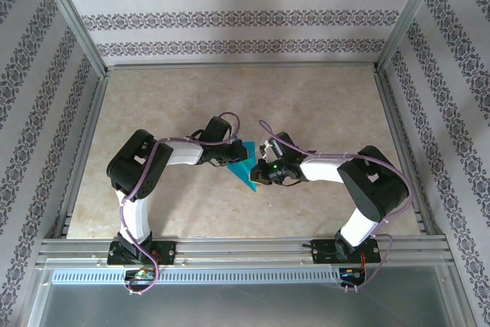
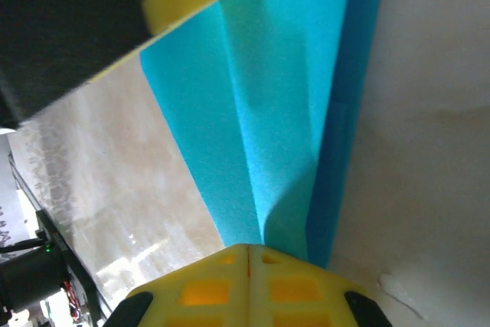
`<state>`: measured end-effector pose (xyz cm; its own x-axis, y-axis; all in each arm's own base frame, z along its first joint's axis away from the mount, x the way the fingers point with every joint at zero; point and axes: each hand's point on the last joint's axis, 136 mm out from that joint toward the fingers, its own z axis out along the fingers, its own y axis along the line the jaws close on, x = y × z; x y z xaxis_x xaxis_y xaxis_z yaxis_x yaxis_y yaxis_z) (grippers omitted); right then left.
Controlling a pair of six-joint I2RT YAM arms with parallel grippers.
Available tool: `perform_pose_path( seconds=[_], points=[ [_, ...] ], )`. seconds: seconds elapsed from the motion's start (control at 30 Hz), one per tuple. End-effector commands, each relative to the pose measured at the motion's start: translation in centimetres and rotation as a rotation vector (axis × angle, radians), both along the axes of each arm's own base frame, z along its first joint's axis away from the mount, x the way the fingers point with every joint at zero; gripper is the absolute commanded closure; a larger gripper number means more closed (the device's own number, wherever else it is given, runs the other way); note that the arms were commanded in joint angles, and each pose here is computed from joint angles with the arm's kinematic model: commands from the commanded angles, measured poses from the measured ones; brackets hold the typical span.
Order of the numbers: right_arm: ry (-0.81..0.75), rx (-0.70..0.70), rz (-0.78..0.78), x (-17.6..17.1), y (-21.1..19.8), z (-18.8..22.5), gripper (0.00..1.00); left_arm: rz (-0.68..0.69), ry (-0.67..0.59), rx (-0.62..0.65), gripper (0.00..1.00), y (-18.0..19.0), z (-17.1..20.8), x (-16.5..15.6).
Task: Fold a paper plane with a square sheet of paper (fold left side to right side)
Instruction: Fourth fold the wing at the center of the table.
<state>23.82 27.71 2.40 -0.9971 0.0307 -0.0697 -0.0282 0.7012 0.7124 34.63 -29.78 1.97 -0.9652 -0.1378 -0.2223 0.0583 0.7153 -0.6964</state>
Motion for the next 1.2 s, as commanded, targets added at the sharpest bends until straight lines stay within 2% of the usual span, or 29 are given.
perform_pose_path(
  seconds=[0.0,0.37,0.67,0.87,1.17],
  points=[
    [-0.009,-0.035,0.001,0.3,-0.4,-0.9,1.00,0.030,0.105,0.125,1.00,2.1,-3.8,-2.5],
    [0.089,-0.080,0.026,-2.3,-1.7,-3.9,1.00,0.023,0.068,0.087,1.00,1.4,-2.1,-1.6],
    [0.129,-0.153,0.028,-3.5,-3.7,-5.5,1.00,0.005,-0.081,0.021,0.96,0.5,3.7,-0.1],
    [0.108,-0.152,0.020,-2.9,-3.9,-5.1,1.00,0.002,-0.135,0.028,0.97,1.7,6.1,-1.5],
    [0.114,-0.190,0.015,-2.8,-4.5,-5.5,1.00,-0.046,-0.095,-0.062,1.00,-0.5,4.9,-4.6]
  ],
)
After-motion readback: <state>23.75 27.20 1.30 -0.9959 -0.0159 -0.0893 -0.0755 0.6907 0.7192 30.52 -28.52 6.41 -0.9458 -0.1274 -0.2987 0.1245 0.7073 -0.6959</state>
